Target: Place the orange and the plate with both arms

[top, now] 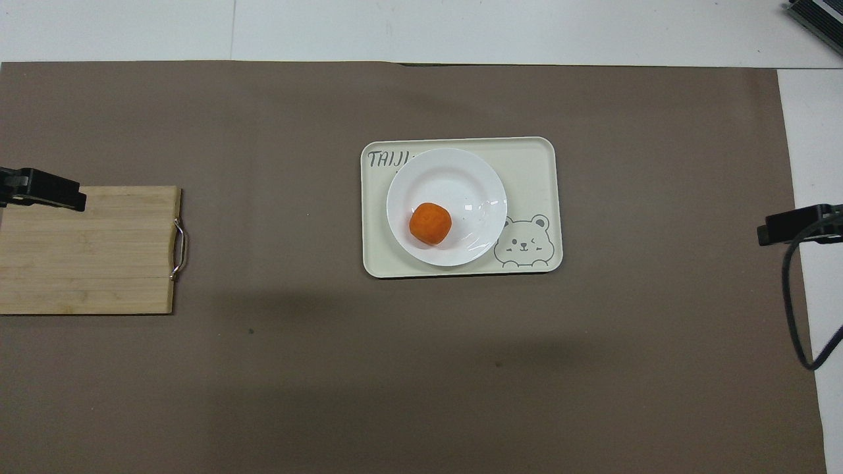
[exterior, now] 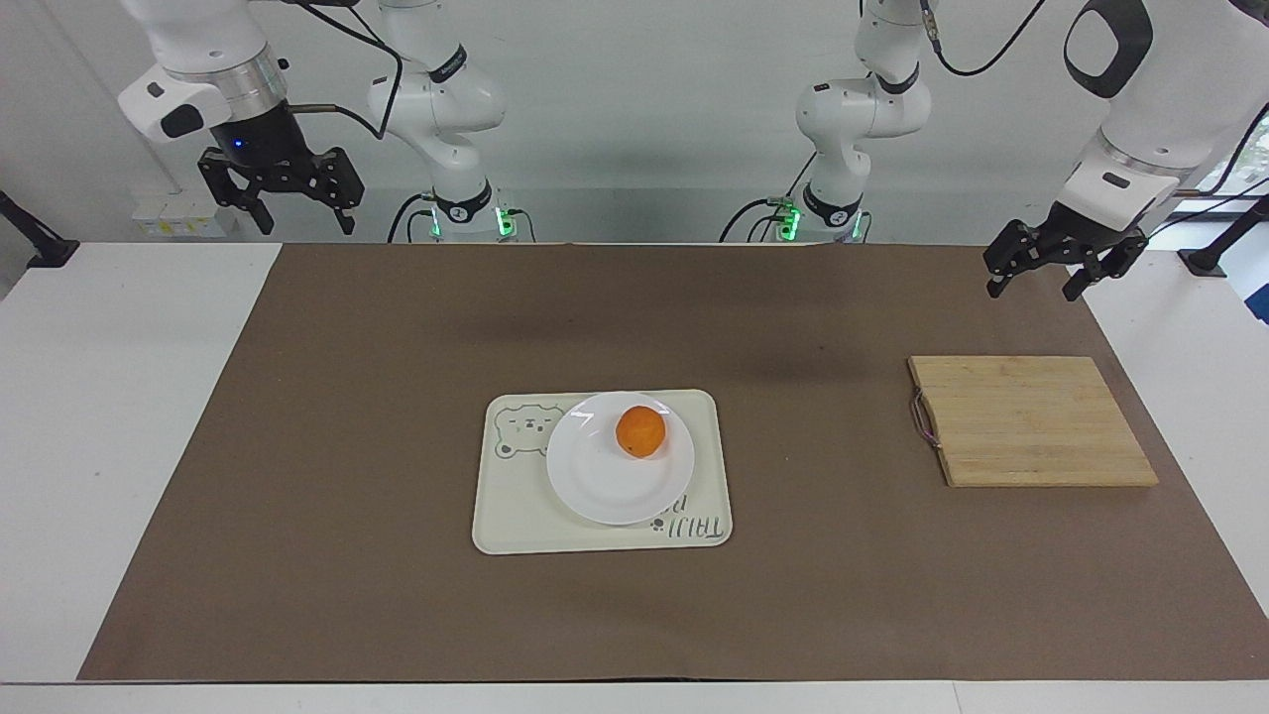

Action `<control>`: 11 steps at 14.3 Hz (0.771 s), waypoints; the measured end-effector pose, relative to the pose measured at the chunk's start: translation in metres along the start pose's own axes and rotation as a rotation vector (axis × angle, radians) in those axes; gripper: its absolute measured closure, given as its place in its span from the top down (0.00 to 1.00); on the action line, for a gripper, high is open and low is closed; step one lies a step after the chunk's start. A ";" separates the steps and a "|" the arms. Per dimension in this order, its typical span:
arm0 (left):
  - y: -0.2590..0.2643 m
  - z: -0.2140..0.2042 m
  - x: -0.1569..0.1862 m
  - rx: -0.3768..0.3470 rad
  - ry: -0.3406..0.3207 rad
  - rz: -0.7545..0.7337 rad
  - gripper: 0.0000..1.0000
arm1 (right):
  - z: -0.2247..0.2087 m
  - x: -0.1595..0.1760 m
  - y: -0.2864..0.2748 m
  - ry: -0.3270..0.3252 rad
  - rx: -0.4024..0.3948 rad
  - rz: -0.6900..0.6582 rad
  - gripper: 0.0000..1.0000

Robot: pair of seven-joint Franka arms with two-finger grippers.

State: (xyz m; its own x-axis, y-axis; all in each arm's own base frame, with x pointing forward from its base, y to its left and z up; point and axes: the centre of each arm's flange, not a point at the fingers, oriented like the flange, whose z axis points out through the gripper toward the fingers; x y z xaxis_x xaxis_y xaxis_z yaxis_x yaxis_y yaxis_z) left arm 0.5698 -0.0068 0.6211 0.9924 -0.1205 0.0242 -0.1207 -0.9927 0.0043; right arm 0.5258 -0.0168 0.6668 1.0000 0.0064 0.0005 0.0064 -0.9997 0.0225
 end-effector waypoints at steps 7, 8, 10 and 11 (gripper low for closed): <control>0.000 0.000 0.000 0.000 0.000 0.000 1.00 | 0.000 -0.001 0.010 -0.001 0.001 0.018 1.00; 0.000 0.000 0.000 0.000 0.000 0.000 1.00 | 0.000 -0.001 0.011 -0.001 0.001 0.020 1.00; 0.000 0.000 0.000 0.000 0.000 0.000 1.00 | 0.000 -0.001 0.011 -0.001 0.001 0.021 1.00; 0.000 0.000 0.000 0.000 0.000 0.000 1.00 | 0.000 -0.001 0.012 -0.002 0.001 0.022 1.00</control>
State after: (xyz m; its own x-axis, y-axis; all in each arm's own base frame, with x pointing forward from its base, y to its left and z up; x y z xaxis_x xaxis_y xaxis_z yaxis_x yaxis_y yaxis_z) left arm 0.5698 -0.0067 0.6211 0.9924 -0.1206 0.0242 -0.1207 -0.9927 0.0043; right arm 0.5251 -0.0284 0.6666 0.9999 -0.0153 -0.0011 -0.0152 -0.9996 0.0216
